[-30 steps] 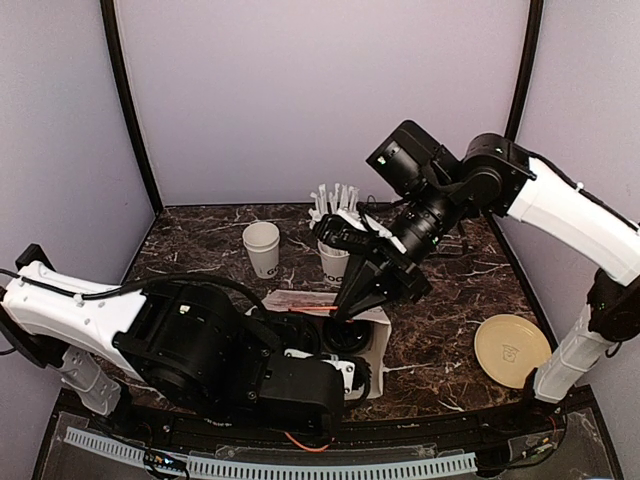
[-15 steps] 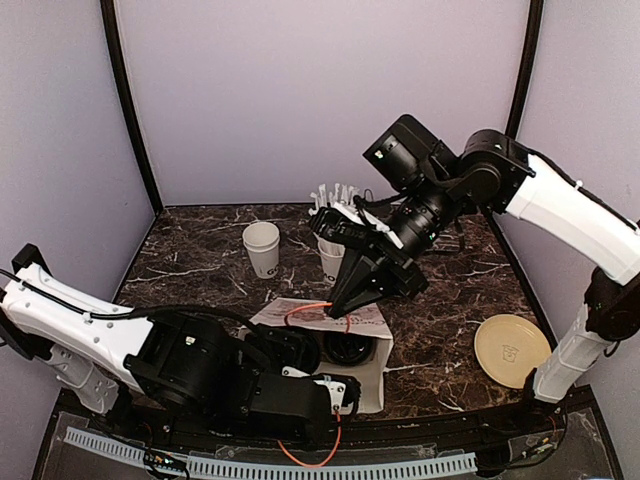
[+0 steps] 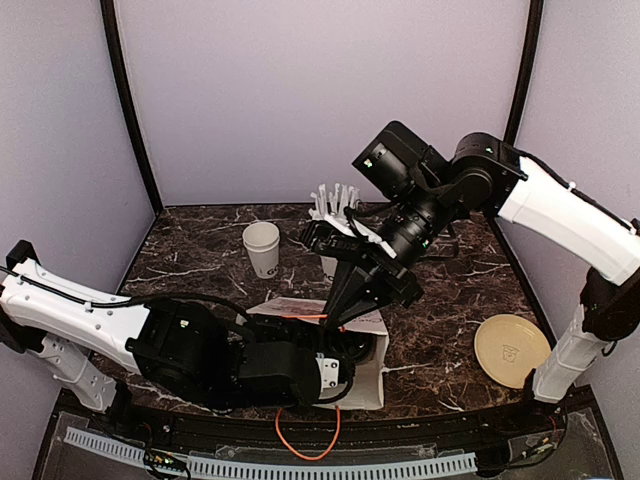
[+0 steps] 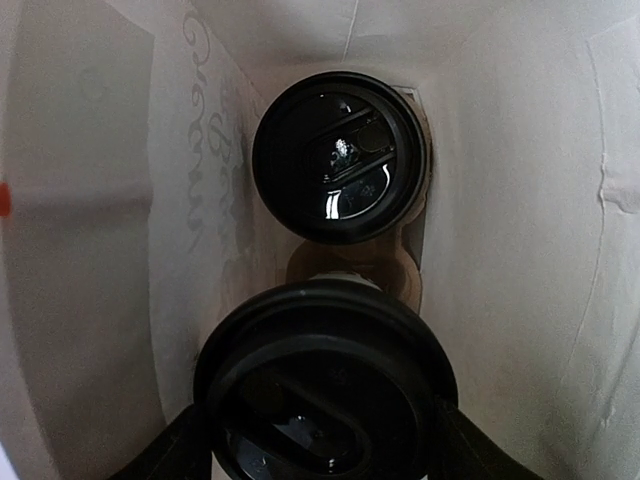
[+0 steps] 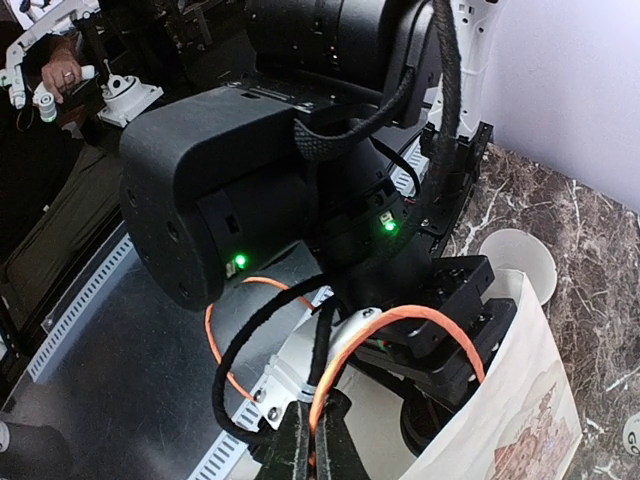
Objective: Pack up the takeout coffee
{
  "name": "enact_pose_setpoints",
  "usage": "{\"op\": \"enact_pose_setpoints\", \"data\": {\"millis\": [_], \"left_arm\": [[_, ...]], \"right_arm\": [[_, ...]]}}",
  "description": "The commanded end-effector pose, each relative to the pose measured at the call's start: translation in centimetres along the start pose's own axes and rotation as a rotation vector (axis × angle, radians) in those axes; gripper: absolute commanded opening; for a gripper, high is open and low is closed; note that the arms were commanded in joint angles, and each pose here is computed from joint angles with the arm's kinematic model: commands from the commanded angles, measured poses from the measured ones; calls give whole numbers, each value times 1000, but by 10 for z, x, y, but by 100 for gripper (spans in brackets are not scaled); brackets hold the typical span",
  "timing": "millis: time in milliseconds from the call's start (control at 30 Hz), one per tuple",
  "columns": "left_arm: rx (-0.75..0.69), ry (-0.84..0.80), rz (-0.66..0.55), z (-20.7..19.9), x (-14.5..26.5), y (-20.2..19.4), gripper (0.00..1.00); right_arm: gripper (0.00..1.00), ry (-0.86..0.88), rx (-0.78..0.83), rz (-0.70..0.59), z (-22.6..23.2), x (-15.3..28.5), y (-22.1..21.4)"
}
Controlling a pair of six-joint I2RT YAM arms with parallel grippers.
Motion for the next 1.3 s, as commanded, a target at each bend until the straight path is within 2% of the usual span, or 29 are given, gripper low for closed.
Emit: {"op": "enact_pose_setpoints", "data": {"millis": [0, 467, 867, 1267], "left_arm": [[29, -21, -9, -1, -11, -1, 48], [-19, -24, -7, -6, -34, -8, 48], [-75, 20, 14, -7, -41, -21, 47], [-101, 51, -15, -8, -47, -26, 47]], "right_arm": [[0, 13, 39, -19, 3, 1, 11], [0, 41, 45, -31, 5, -1, 16], [0, 100, 53, -25, 14, -10, 18], [0, 122, 59, -13, 19, -13, 18]]}}
Point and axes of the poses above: each gripper's point midway between its finger pads, its own x axis back along the fingers, its own z axis along the line the jaws close on, y = z × x, the point moved 4 cm from there along x, back along the fingers, and after that the axes turned 4 degrees about x, right-handed, at the moved point
